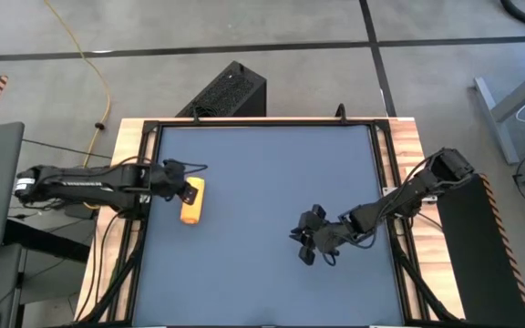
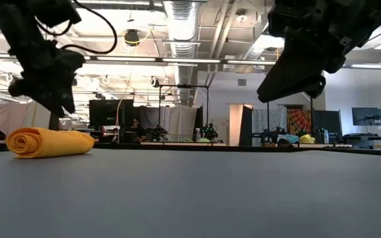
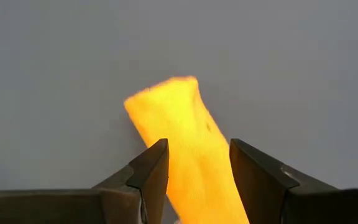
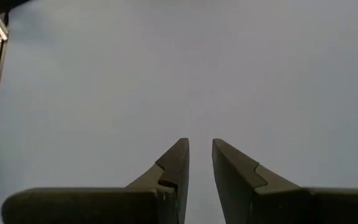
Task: Roll towel into tight, uniform cylinder
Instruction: Roll the orange towel
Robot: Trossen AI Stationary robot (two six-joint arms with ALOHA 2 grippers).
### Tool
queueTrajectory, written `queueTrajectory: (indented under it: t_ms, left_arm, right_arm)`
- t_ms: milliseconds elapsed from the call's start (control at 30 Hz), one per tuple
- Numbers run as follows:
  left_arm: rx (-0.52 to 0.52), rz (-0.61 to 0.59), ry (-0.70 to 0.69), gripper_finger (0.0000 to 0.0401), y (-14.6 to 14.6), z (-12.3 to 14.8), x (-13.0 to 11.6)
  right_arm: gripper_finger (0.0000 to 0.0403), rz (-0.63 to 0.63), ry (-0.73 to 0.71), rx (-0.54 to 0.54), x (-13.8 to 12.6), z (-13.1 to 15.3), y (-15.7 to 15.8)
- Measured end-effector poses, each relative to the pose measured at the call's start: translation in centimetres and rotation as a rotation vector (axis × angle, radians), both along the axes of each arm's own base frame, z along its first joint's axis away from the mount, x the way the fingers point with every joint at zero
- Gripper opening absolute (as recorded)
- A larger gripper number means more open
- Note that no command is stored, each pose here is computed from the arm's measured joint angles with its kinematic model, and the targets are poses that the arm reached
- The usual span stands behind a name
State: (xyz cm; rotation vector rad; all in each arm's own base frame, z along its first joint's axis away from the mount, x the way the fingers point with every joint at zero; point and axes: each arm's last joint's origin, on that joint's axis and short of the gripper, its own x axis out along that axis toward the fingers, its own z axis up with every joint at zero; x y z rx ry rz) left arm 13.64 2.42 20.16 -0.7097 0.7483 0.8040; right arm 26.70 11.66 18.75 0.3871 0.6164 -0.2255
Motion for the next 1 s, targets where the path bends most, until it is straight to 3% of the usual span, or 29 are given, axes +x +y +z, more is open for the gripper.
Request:
queueTrajectory:
  t_ms: [133,333,1000]
  left_arm:
    - [-0.05,-0.042,0.028,0.0158,-0.2,1.0,-0.2]
    - [-0.141,-0.032,0.121,0.0158,-0.3,-1.0,-0.1]
    - [-0.159,-0.08,0.338,0.0158,-0.1,-6.2,4.2]
  right_arm:
    - [0.0097,0.013,0.004,-0.017,0.1,0.0,-0.1]
    - [0.0097,0.029,0.008,-0.026,-0.1,0.0,0.1]
    - [0.0097,0.07,-0.012,-0.017,-1.4,0.0,2.7]
